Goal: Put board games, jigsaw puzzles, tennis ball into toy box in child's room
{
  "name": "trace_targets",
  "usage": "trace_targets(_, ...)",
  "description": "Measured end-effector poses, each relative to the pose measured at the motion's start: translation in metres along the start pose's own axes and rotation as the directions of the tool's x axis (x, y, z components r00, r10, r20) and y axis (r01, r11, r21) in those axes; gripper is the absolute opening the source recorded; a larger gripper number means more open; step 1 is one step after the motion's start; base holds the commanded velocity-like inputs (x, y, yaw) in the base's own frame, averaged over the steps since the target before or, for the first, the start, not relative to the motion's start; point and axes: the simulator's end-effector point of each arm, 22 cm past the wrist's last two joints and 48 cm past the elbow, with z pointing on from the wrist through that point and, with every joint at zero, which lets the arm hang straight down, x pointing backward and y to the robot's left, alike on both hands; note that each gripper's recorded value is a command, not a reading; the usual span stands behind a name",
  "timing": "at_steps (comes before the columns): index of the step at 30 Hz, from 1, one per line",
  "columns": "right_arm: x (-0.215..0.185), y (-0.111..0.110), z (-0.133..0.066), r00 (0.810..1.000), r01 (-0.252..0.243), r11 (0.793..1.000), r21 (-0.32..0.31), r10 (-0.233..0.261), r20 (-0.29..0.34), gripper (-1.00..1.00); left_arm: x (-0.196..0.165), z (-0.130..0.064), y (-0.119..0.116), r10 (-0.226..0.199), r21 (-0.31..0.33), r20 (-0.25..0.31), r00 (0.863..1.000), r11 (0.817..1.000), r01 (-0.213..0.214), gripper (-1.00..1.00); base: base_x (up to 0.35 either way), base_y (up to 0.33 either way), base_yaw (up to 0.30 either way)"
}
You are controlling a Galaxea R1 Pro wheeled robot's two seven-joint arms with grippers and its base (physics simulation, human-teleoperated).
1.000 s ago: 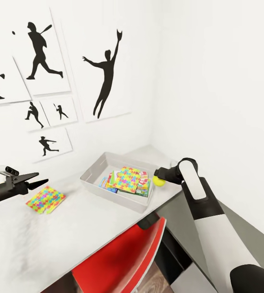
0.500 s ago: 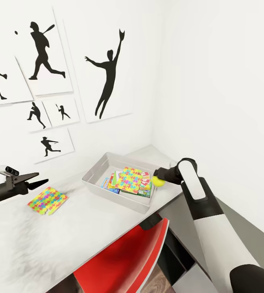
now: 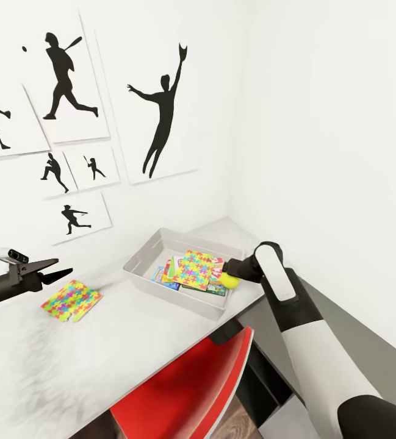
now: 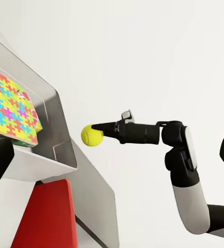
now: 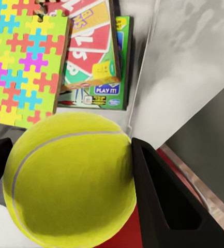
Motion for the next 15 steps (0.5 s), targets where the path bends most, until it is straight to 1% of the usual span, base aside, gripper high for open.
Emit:
trace_targets(7, 0.0010, 0.0011, 0.0005, 1.000, 0.002, 1.000, -0.001, -0.002, -0.002, -1.00, -0.0001, -0.0001, -0.0002, 0.000, 0.001, 0.000, 1.000, 1.000, 0.000, 1.00, 0.000, 0.000, 0.000)
trace_targets(15, 0.0074, -0.0009, 0.0058, 1.000, 0.001, 1.000, 0.006, -0.001, -0.023, -1.00, -0.0001, -0.0001, -0.0002, 0.000, 0.001, 0.000, 1.000, 1.000, 0.000, 1.00, 0.000, 0.000, 0.000)
